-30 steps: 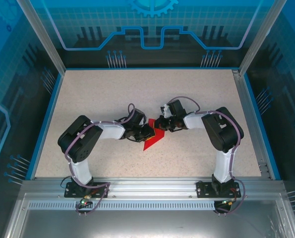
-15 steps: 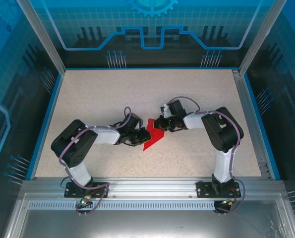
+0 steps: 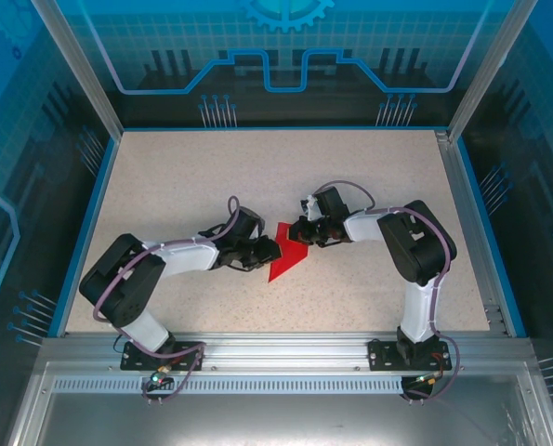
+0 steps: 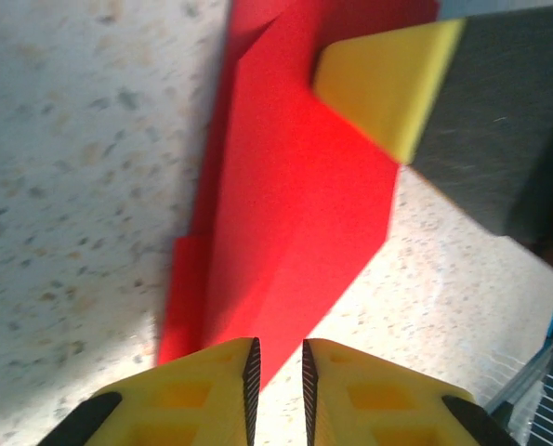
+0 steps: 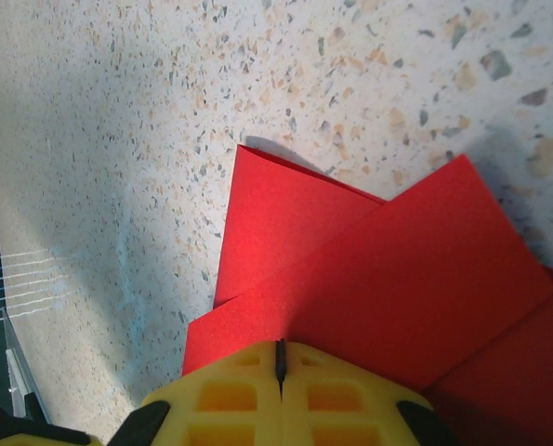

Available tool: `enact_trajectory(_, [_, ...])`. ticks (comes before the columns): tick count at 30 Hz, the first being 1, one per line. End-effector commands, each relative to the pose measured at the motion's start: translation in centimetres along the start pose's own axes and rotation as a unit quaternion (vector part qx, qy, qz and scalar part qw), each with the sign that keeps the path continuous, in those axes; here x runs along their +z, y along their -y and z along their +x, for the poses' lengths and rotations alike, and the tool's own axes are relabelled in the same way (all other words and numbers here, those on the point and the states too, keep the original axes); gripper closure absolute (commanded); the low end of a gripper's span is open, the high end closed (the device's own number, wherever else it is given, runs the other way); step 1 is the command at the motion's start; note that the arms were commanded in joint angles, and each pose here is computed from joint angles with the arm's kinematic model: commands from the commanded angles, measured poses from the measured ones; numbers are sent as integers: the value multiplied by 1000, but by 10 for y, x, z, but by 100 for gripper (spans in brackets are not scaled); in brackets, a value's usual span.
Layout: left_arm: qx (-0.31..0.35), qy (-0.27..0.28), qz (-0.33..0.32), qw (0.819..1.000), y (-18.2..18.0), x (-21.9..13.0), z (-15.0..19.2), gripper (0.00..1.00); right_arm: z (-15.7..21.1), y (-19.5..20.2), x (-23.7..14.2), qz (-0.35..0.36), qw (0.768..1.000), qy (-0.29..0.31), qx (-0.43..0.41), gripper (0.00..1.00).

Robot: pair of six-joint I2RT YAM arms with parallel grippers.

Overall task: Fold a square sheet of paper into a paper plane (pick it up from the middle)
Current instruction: Fourth fold the wing at the center of the table.

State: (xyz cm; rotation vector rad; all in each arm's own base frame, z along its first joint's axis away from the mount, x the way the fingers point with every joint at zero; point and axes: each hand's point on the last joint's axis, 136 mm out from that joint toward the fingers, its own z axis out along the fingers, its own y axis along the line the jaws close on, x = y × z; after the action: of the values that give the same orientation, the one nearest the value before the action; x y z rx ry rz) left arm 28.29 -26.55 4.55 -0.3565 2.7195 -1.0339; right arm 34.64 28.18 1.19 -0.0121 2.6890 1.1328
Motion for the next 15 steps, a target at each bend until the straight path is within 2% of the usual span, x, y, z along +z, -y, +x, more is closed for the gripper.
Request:
enact_trajectory(1, [-4, -20, 35, 999, 21, -1, 3, 77, 35, 59, 16, 91, 994, -46, 48, 96])
enact_trajectory(9, [-38, -72, 52, 995, 6, 19, 24, 75, 37, 59, 17, 93, 993, -49, 48, 96])
enact_trajectory(12, [-47, -83, 29, 995, -10, 24, 32, 75, 39, 62, 17, 97, 993, -50, 48, 96])
enact_trajectory(15, [-53, -81, -20, 995, -37, 24, 39, 76, 40, 63, 17, 99, 993, -51, 49, 96])
